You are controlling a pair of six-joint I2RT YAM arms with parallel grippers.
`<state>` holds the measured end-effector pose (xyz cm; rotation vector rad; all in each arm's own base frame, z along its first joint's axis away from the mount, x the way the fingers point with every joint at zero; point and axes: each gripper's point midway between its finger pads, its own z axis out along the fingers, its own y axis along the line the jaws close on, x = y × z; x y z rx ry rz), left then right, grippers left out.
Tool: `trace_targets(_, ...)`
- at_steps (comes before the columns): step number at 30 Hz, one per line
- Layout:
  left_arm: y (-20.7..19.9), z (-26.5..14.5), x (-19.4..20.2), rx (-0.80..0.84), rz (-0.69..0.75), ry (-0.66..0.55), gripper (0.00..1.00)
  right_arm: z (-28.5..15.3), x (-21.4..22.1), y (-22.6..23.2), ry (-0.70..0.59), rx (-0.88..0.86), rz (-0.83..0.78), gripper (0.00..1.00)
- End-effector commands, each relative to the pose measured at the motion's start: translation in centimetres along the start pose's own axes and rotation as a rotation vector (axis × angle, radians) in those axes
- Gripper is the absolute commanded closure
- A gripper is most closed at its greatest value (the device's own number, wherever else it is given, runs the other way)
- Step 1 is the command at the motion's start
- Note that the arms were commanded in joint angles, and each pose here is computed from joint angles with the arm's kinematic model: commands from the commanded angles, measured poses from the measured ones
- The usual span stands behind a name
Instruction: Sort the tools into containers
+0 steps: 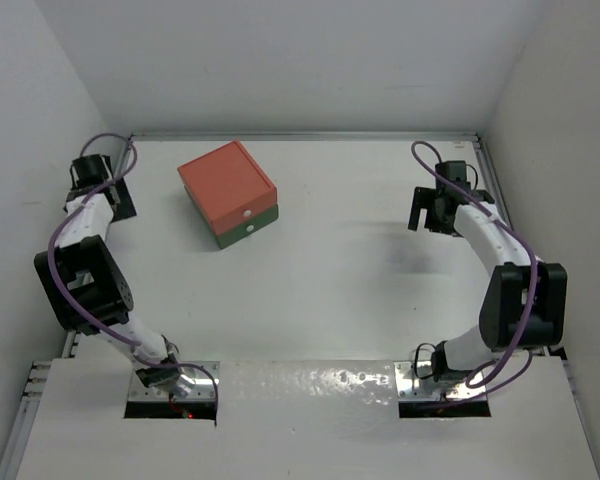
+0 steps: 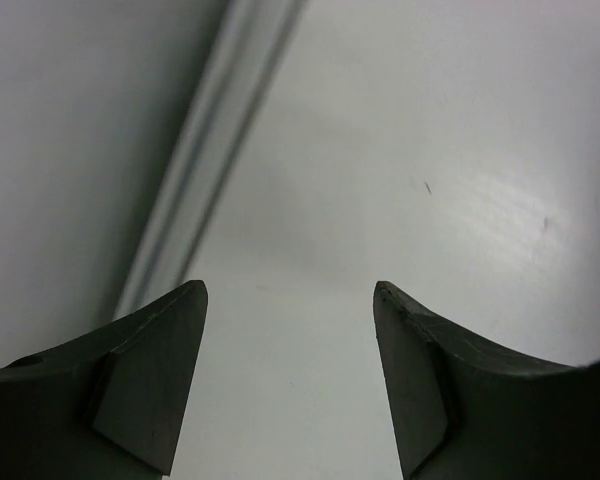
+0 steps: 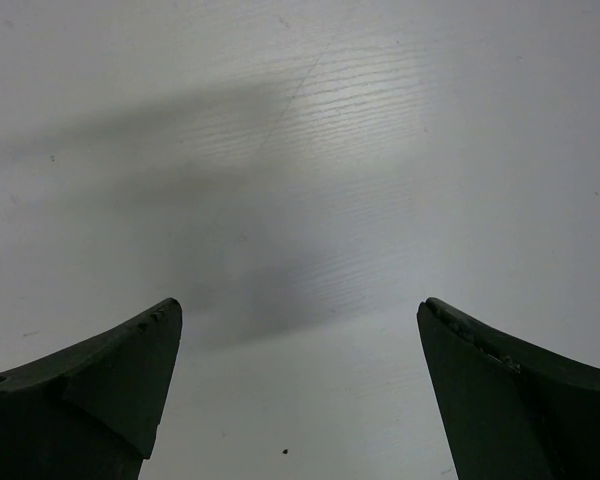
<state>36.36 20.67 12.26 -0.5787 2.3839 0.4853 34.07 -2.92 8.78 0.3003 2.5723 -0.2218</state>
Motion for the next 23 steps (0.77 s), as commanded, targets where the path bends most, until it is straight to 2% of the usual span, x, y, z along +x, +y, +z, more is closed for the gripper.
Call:
trace_targets(1, -2.2, -0.9, 1.5, 0.083, 0.068, 0.005, 0.35, -1.4, -1.6, -0.2, -0.081, -0.009, 0.026, 0.01)
trace_targets(10, -2.9, -1.4, 1.6, 0.127, 0.056, -0.01, 0.35, -2.5, -2.0, 0.0, -0.147, -0.047, 0.028, 0.01)
trace_targets(20, -3.7, -1.3, 2.0, 0.166, 0.039, -0.003, 0.35, -5.1, -2.6, -1.1, -0.35, -0.044, 0.022, 0.01)
trace_targets(21, -3.8, -1.4, 1.9, 0.171, 0.038, -0.005, 0.35, -4.6, -1.6, -1.2, -0.347, -0.047, 0.011, 0.01)
trace_targets(22, -3.8, -1.3, 2.0, 0.172, 0.036, -0.003, 0.35, -4.8, -1.7, -1.2, -0.38, -0.051, 0.017, 0.01)
trace_targets(23, -3.8, -1.3, 2.0, 0.173, 0.036, -0.003, 0.35, -5.3, -3.1, -1.3, -0.469, -0.055, 0.038, 0.01)
